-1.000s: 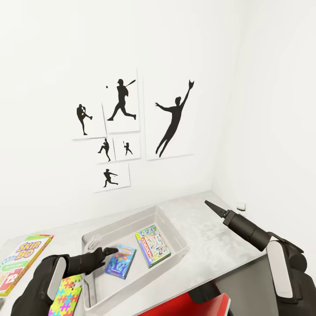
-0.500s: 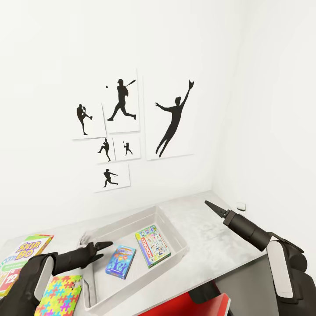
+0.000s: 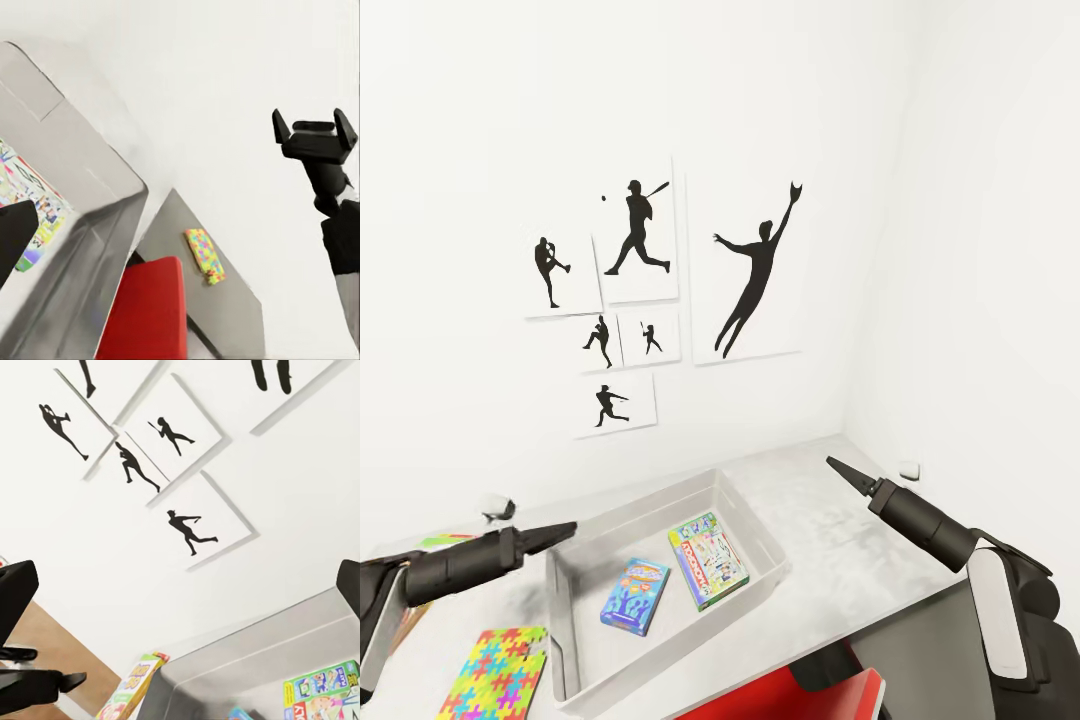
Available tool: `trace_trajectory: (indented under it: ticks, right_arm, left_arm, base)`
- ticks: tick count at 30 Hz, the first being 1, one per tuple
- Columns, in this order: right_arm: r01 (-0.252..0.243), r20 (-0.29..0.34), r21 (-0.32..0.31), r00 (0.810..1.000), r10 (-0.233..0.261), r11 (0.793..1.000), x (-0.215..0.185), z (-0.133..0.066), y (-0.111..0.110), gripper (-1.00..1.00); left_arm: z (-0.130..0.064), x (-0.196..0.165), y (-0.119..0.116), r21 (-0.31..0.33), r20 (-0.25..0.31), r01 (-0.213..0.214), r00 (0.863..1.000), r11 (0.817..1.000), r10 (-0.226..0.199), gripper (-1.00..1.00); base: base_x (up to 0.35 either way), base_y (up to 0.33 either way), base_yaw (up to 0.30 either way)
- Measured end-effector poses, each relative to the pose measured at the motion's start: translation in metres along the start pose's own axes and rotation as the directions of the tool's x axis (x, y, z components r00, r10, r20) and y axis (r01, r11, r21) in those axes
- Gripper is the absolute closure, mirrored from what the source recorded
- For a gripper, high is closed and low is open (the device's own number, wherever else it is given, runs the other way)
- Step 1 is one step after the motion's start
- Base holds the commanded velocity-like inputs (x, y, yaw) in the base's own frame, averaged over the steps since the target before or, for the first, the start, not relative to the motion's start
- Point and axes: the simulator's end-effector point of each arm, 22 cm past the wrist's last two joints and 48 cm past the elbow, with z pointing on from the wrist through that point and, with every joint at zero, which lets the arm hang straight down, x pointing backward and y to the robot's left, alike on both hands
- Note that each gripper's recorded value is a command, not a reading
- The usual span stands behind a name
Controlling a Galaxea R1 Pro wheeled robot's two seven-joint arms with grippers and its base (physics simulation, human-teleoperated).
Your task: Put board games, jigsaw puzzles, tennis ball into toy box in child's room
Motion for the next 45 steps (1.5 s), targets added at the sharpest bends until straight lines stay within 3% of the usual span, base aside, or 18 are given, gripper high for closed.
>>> trace_trajectory:
  ticks: [2,5,10,21,45]
  right_arm:
    - [0.0,0.001,-0.001,1.0,0.0,1.0,0.0,0.0,0.001,-1.0]
    - [0.001,0.001,0.0,1.0,-0.001,1.0,0.0,0.0,0.0,-1.0]
    - [0.002,0.001,0.003,1.0,-0.002,1.0,0.0,0.0,0.0,-1.0]
    - [0.003,0.002,0.002,1.0,-0.003,1.0,0.0,0.001,0.0,-1.0]
    - [0.007,0.005,-0.004,1.0,-0.007,1.0,-0.002,-0.001,0.002,-1.0]
  left_arm:
    - [-0.013,-0.006,-0.017,0.055,-0.008,-0.034,0.999,0.998,0.035,-1.0]
    - [-0.028,-0.011,-0.027,0.079,-0.018,-0.062,0.998,0.995,0.064,-1.0]
    - [-0.035,-0.014,-0.034,0.099,-0.025,-0.081,0.996,0.992,0.084,-1.0]
    - [-0.037,-0.015,-0.035,0.103,-0.024,-0.086,0.996,0.991,0.089,-1.0]
    - [-0.036,-0.015,-0.037,0.108,-0.024,-0.09,0.995,0.99,0.093,-1.0]
  base:
    - [0.0,0.0,0.0]
    - [0.0,0.0,0.0]
    - [0.0,0.0,0.0]
    - [-0.058,0.0,0.0]
    - [-0.319,0.0,0.026]
